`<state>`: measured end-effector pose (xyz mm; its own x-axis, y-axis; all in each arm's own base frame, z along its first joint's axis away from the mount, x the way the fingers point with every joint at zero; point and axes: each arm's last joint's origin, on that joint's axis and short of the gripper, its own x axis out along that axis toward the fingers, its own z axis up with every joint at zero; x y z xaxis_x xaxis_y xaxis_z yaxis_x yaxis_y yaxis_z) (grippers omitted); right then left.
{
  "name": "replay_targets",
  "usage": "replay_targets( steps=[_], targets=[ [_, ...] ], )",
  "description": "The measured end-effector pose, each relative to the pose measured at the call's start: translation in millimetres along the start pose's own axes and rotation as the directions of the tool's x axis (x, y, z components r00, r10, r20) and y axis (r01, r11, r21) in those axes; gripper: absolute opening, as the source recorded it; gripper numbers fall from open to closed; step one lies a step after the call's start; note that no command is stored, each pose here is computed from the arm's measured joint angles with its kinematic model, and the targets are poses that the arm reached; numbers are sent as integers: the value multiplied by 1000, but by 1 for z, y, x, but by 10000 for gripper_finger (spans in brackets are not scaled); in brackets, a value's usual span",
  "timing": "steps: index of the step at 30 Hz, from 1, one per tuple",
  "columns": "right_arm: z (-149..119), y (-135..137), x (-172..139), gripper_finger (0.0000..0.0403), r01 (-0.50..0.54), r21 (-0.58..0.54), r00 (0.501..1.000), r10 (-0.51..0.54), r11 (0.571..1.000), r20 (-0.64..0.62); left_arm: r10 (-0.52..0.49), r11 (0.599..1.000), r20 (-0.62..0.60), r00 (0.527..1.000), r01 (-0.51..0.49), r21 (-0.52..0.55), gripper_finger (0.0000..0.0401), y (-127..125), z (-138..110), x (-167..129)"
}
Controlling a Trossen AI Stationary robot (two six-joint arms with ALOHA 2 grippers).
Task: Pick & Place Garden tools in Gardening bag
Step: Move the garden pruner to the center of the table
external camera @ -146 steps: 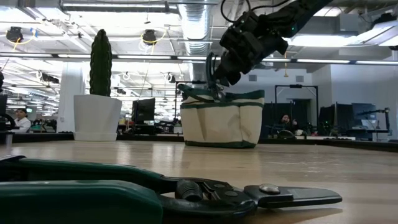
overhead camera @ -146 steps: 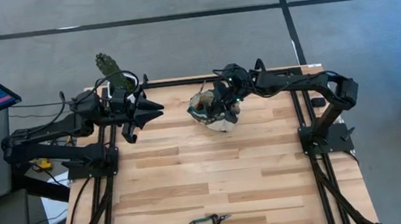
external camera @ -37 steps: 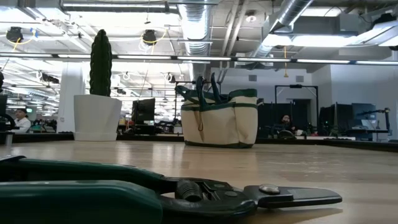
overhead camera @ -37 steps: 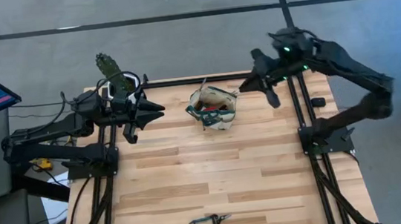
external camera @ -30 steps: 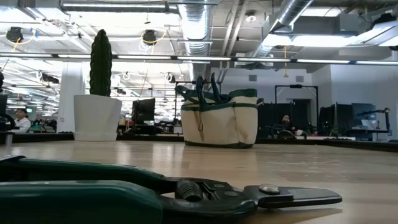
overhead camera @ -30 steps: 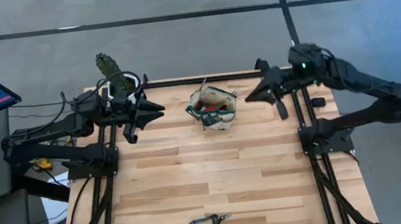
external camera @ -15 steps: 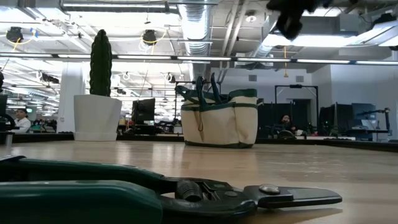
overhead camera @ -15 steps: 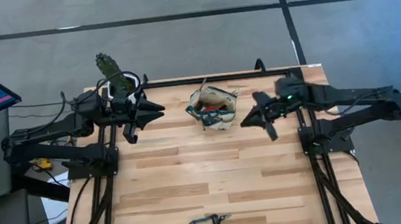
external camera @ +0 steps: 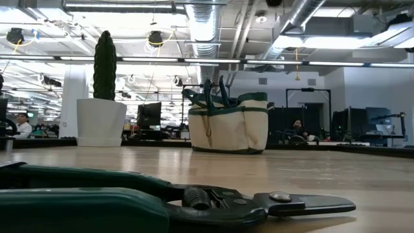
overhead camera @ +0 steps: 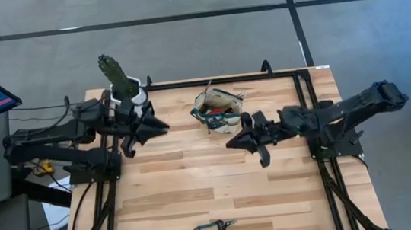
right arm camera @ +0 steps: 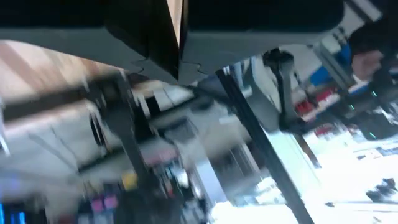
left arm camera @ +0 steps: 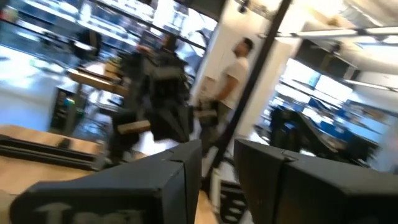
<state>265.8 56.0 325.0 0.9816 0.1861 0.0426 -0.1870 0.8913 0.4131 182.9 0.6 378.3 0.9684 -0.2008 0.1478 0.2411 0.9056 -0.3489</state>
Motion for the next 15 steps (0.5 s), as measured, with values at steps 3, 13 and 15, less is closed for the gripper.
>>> replay_targets(
  steps=[3,13,15],
  targets=[
    [-6,17,3,1,10,-23,998,-8,1000,59,-58,998,-30,998,58,-10,81,-15,-7,3],
    [-28,64,-7,0,93,-6,992,-92,996,87,-19,999,-110,994,22,26,4,-61,-45,24],
    [-28,69,-10,0,98,0,990,-97,995,98,4,999,-142,990,1,33,2,-67,-56,30]
  ],
)
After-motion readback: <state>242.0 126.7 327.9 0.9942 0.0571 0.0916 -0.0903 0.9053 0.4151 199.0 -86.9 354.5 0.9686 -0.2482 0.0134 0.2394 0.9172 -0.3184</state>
